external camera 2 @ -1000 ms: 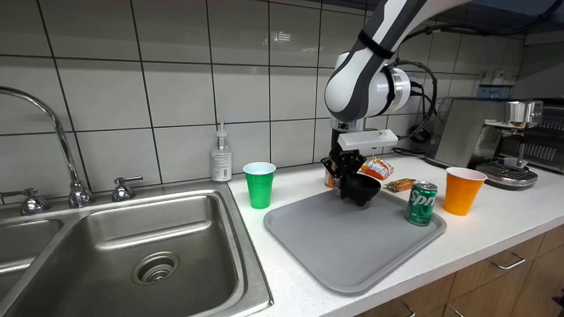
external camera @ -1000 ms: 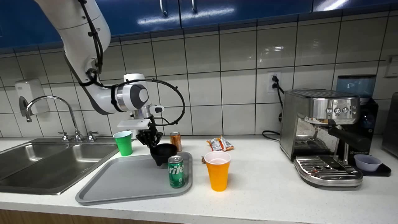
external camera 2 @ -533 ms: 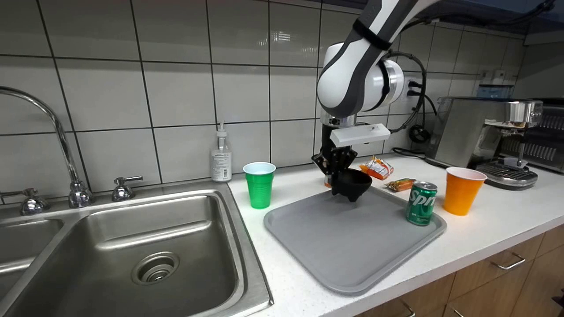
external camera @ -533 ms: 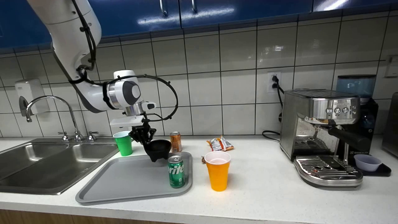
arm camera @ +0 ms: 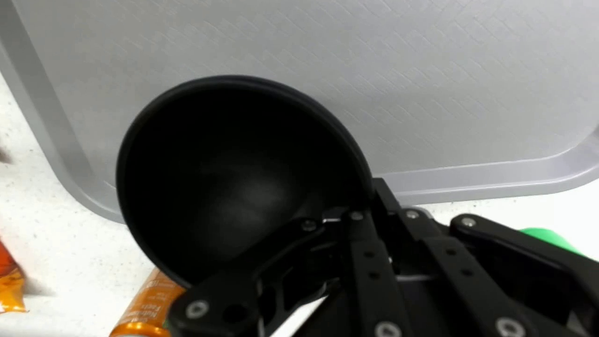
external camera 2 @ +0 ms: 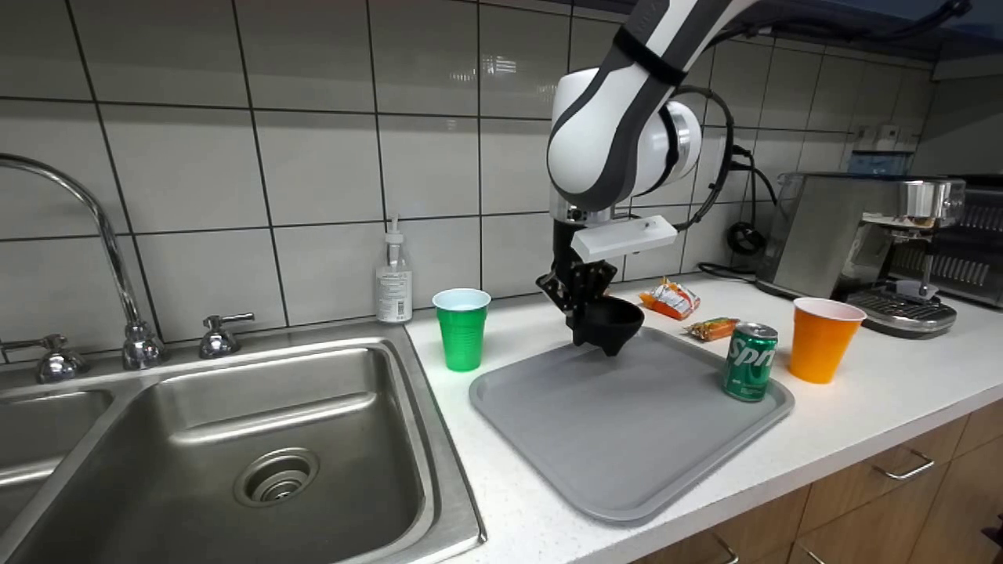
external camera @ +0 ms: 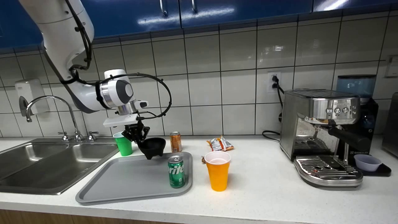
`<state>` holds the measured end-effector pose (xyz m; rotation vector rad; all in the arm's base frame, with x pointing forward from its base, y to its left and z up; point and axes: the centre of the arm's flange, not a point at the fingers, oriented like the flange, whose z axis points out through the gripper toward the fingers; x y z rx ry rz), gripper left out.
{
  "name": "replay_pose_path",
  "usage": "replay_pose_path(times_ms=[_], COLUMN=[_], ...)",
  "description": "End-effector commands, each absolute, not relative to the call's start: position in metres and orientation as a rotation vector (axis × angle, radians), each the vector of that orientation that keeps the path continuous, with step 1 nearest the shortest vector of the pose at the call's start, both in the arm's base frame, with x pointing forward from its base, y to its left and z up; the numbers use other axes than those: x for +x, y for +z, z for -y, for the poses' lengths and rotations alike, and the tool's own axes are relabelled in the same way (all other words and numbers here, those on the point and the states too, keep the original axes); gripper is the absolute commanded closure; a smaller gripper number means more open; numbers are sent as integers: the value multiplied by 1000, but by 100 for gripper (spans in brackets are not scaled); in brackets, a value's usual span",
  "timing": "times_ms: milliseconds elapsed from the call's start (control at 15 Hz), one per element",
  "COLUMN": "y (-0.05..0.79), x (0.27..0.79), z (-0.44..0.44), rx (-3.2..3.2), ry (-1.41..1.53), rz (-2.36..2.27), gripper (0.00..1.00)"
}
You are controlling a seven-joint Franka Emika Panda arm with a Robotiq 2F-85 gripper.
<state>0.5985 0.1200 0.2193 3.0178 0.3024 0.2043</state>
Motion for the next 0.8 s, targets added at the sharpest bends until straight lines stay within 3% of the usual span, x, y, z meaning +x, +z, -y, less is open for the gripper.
replay_pose_path(times_ms=[0,733], y=[227,218], x=[609,647], z=[-130,-143], rx=[2986,2968], ry=[238,256], rz=[-345,-547], gripper=[98,98])
